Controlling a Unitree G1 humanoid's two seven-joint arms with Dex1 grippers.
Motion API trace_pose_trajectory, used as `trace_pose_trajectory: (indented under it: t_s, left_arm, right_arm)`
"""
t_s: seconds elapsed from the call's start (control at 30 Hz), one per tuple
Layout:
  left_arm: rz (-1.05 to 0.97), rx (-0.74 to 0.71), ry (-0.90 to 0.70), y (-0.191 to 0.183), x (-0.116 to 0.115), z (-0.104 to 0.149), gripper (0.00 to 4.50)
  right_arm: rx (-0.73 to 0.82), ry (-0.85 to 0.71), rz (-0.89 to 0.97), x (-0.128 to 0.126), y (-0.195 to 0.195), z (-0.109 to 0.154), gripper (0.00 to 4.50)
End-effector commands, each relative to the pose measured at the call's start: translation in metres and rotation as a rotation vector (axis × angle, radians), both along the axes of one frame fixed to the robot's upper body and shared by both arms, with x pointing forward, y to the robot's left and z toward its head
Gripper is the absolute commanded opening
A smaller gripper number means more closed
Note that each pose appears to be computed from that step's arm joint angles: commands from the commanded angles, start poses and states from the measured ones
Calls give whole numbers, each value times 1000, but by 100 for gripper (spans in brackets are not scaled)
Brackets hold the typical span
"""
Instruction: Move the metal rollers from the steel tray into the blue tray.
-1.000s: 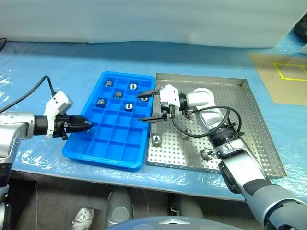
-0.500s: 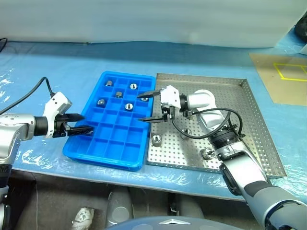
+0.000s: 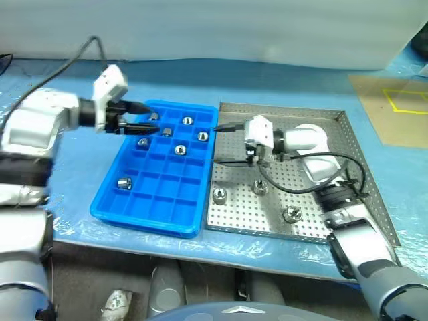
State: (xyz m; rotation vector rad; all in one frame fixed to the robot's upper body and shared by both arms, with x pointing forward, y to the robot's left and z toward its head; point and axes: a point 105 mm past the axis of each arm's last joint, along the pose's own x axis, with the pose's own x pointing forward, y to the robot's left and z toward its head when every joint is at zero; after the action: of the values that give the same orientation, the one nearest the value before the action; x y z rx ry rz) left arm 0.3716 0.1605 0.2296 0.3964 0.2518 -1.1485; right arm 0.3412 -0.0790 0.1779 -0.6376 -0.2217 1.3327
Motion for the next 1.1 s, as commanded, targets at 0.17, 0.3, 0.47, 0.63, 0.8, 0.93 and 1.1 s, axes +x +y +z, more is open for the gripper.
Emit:
trace_pose_trajectory:
  t_s: [0.17,0.3,0.47,0.63,0.8,0.93,1.1]
  left_arm:
    - [-332,134,17,-68,9,-22,368]
    - [-514,221,44,-96,-2,-41,368]
    - [-640,421,55,-113,-10,-59,368]
    - [-733,523,91,-122,-22,-70,368]
    - [-815,562,130,-116,-40,-83,368]
    - [-848,583,162,-107,-52,-91,368]
    - [-860,619,201,-98,-63,-100,368]
  right_arm:
    - [32,-61,-202,-18,-45,16,398]
    - [30,-38,-294,-36,-59,10,398]
    - [31,-5,-373,-54,-65,-2,398]
    - [52,19,-412,-64,-61,-10,398]
    - [63,35,-416,-66,-55,-14,398]
    - [70,46,-407,-68,-50,-17,398]
    - [68,54,-400,-68,-47,-21,398]
